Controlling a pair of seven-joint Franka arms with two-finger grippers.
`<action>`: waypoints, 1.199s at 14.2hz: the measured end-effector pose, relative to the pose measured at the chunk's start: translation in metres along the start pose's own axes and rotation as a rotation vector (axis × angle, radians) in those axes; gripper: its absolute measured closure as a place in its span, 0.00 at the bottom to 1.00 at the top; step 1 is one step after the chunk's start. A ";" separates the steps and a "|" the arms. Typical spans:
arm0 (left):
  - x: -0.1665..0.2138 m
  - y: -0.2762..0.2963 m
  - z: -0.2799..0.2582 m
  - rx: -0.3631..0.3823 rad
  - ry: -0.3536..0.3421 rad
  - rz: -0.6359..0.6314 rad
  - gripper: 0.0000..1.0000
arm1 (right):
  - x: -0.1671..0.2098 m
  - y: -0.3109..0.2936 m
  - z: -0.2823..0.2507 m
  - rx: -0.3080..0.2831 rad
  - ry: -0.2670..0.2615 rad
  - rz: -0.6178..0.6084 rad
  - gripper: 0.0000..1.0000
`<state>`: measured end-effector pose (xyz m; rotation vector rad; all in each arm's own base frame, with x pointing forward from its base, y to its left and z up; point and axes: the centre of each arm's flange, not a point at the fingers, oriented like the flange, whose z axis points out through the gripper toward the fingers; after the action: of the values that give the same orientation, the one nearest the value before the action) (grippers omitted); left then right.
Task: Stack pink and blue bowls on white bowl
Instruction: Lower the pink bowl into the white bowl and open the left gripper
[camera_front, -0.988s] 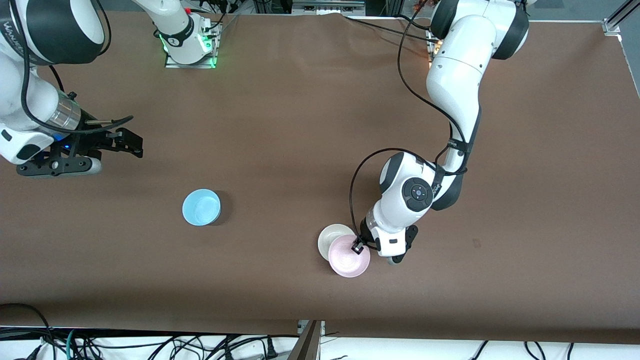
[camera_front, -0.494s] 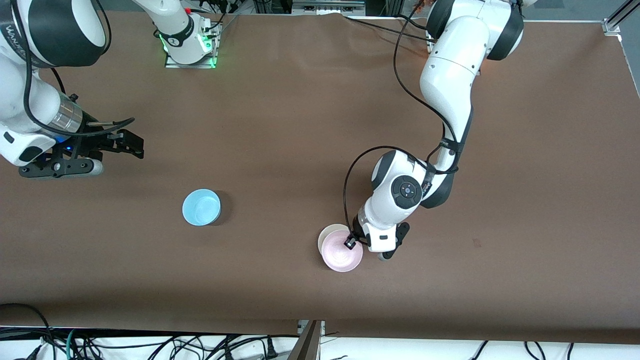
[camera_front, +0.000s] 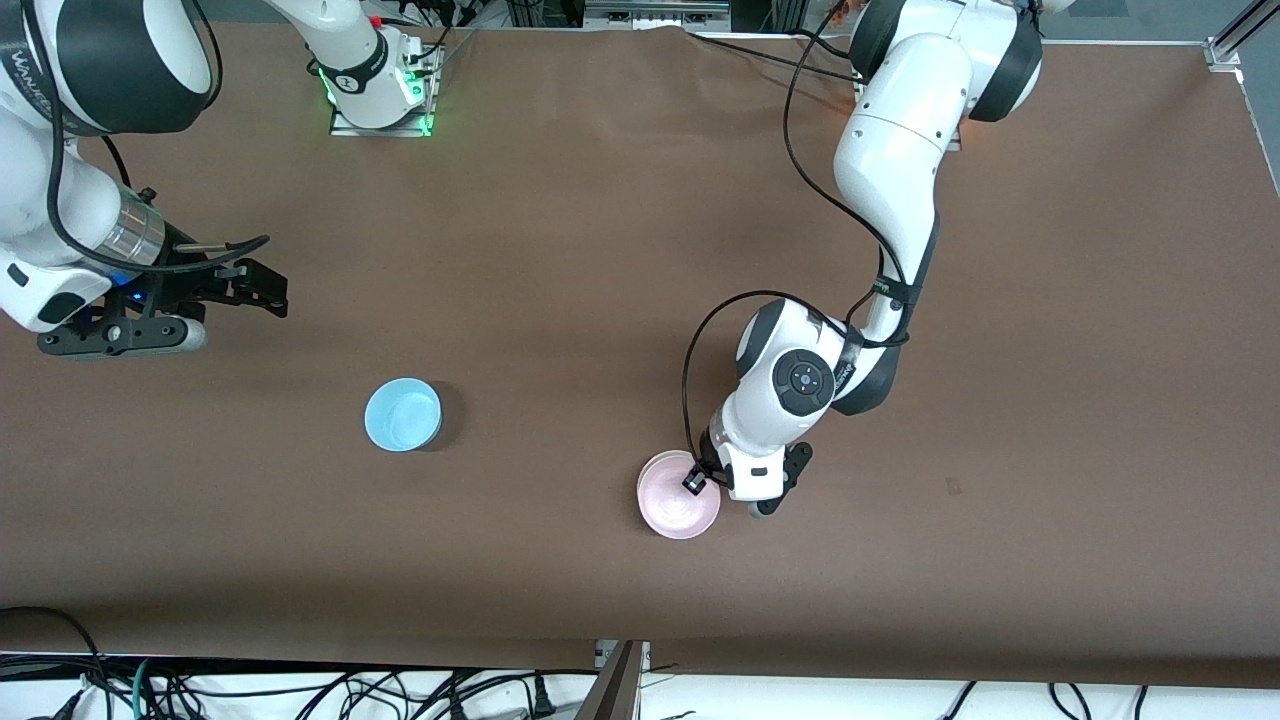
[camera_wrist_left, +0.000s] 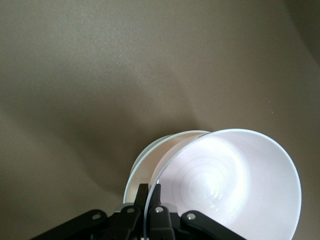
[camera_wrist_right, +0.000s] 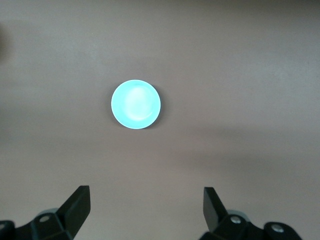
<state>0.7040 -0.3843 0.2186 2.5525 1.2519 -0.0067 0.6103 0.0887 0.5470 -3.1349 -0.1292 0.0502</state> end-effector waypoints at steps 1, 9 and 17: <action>0.001 0.000 0.001 0.002 0.003 0.002 0.96 | 0.000 0.000 0.000 0.000 0.000 0.000 0.00; 0.008 -0.003 0.003 0.010 0.021 0.005 0.96 | 0.000 0.000 0.000 0.000 0.000 0.000 0.00; 0.019 -0.005 0.000 0.027 0.026 0.005 0.53 | 0.000 0.000 0.000 0.000 0.000 0.000 0.00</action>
<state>0.7119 -0.3662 0.2147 2.5861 1.2632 0.0103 0.6103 0.0887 0.5470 -3.1349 -0.1293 0.0501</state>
